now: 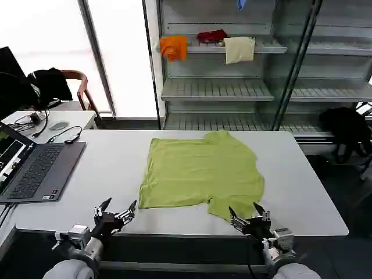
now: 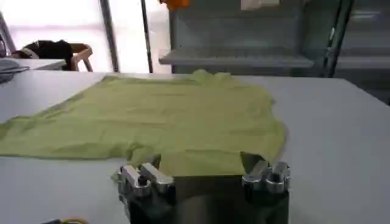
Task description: Fold and organize the clothes.
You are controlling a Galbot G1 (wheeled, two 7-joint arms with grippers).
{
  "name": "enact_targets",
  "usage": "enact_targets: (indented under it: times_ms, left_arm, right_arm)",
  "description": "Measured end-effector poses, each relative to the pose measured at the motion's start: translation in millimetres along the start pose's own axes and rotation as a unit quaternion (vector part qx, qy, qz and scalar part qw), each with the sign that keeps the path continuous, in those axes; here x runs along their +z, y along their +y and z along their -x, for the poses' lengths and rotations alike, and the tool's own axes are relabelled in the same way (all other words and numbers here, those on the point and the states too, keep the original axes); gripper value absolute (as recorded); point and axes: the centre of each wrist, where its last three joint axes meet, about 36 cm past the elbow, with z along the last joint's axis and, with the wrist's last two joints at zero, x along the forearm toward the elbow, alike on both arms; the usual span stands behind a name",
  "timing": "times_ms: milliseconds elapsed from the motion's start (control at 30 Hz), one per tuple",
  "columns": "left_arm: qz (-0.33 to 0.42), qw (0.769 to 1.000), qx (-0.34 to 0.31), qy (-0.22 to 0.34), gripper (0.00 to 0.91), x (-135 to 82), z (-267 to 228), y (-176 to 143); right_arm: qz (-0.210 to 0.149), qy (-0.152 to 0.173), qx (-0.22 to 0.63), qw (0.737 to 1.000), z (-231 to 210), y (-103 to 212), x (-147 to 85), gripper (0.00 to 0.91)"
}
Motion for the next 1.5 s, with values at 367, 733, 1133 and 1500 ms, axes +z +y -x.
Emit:
enact_targets:
  times_ms: [367,733,1133,1500]
  left_arm:
    - [0.001,1.0,-0.001,0.002,0.907,8,16,-19]
    - [0.009,1.0,0.002,0.013,0.816,19,32,-34]
    - [0.02,0.999,0.004,0.028,0.01,31,44,-40]
    - [0.025,0.999,0.01,0.031,0.01,34,43,-40]
  right_arm:
    - [0.002,0.013,0.006,1.0,-4,1,12,0.907]
    - [0.0,0.026,0.012,1.0,-2,2,21,0.685]
    - [0.0,0.027,0.007,1.0,2,4,22,0.0]
    - [-0.001,0.021,0.003,1.0,0,4,20,0.0]
